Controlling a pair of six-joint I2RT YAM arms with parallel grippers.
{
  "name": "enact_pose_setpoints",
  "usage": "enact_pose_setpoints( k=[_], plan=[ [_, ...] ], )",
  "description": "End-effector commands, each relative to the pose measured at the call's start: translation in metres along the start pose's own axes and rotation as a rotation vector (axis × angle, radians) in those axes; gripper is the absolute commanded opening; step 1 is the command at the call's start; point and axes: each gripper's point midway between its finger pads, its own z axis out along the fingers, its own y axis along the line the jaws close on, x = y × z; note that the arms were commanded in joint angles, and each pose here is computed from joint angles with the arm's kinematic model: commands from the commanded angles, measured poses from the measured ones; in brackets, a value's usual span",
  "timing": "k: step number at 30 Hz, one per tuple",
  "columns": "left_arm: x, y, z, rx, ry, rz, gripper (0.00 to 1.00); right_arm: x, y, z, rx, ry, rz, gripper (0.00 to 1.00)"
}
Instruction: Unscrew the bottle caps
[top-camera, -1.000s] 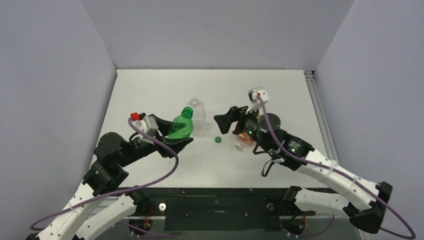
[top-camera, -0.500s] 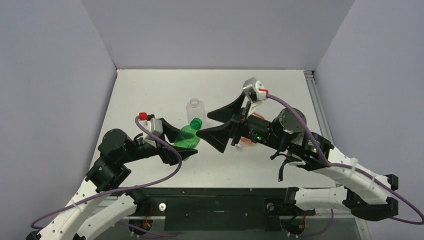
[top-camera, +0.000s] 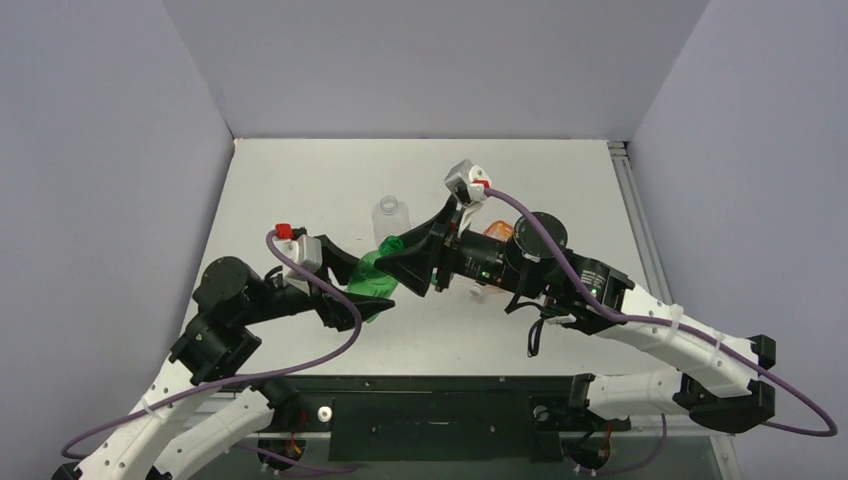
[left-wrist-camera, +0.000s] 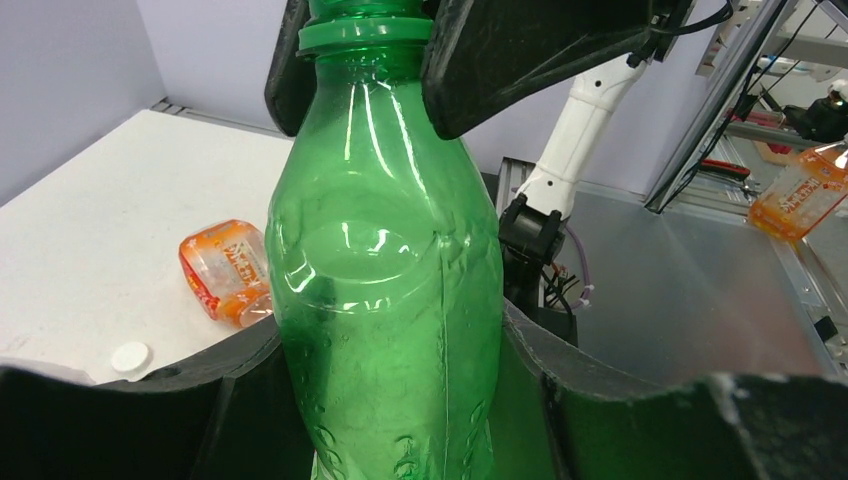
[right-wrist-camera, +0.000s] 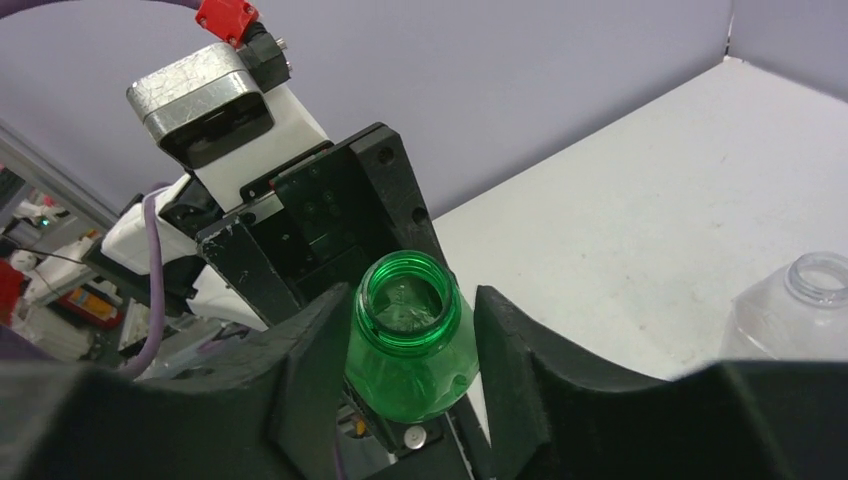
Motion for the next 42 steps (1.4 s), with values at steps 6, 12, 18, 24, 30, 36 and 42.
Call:
enact_pose_setpoints(
  k=[6,12,18,24,30,36,42],
  plan=[
    [-0.027,-0.008,-0.002,0.021,-0.063,0.058,0.00,-0.011,0.014,0.010,-0.055,-0.061,0.028,0.13],
    [-0.034,-0.003,-0.006,-0.031,-0.075,0.064,0.75,-0.005,-0.005,0.007,0.038,-0.050,0.007,0.00],
    [-0.024,0.019,-0.027,-0.229,-0.014,0.016,0.97,0.019,-0.058,0.005,0.296,0.061,-0.096,0.00],
    [-0.017,0.034,-0.056,-0.417,0.004,-0.022,0.97,0.051,-0.103,0.008,0.461,0.139,-0.152,0.00],
    [-0.015,0.067,-0.067,-0.607,-0.002,-0.096,0.96,0.104,-0.132,0.043,0.543,0.219,-0.192,0.00],
    [-0.026,0.118,-0.071,-0.786,0.006,-0.101,0.97,0.142,-0.148,0.076,0.607,0.246,-0.243,0.00],
    [-0.031,0.132,-0.067,-0.779,0.030,-0.076,0.96,0.163,-0.167,0.096,0.668,0.212,-0.240,0.00]
  ],
)
